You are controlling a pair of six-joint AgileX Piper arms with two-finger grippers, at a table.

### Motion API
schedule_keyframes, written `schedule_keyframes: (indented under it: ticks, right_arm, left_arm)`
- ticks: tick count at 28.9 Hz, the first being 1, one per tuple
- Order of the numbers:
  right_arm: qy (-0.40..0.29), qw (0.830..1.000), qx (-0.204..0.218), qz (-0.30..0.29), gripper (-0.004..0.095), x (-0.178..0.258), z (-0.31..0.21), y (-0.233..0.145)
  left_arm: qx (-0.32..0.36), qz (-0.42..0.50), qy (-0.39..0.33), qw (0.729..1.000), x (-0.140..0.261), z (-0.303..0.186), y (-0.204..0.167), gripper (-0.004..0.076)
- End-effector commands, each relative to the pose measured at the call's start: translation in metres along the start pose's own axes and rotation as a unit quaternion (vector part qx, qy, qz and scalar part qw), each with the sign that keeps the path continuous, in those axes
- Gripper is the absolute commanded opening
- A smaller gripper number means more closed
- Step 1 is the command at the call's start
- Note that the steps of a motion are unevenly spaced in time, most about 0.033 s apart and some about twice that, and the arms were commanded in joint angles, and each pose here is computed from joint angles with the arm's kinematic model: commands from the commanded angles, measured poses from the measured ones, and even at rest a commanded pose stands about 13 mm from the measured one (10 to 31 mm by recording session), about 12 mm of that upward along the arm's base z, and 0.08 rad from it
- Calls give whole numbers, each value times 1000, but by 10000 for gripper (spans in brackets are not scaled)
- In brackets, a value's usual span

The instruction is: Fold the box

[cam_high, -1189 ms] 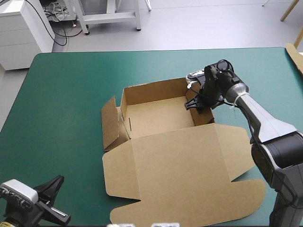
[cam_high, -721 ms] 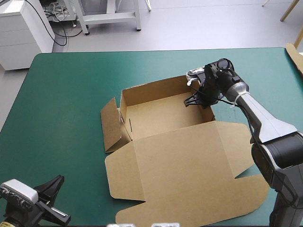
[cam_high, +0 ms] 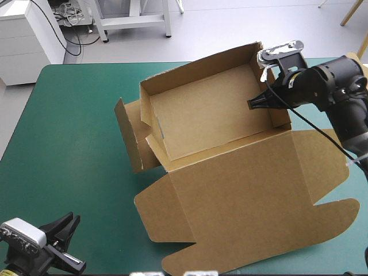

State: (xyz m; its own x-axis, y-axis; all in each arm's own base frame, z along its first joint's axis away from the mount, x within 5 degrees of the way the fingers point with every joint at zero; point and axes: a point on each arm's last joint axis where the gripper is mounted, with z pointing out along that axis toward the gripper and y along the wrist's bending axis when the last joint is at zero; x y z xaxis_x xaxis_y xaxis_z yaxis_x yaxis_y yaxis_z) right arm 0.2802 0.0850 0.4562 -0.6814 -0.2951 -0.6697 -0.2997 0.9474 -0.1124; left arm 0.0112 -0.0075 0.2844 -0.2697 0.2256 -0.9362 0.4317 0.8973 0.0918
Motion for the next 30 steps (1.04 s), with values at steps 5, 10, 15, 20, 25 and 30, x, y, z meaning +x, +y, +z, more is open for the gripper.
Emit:
schedule_keyframes:
  ticks: [5, 10, 15, 20, 25, 30]
  right_arm:
    - [-111, 994, 23, 5, -21, 3, -72, -10]
    - [-115, 993, 24, 5, -22, 5, -75, -10]
    - [-115, 993, 22, 6, -21, 5, -75, -10]
    - [-115, 993, 22, 5, -21, 5, -75, -10]
    - [-115, 993, 22, 5, -22, 5, -75, -10]
    - [-115, 993, 22, 2, -22, 5, -75, -10]
  left_arm:
    - [-2, -5, -39, 999, -12, -2, 1, 444]
    - [13, -20, -41, 999, -13, -2, -2, 439]
    - [14, -25, -39, 999, -16, 0, -1, 440]
    - [16, -31, -3, 999, -33, 12, 1, 440]
    - [-24, -56, 65, 996, -54, 39, 12, 440]
    - [-69, -69, 116, 988, -79, 69, 24, 440]
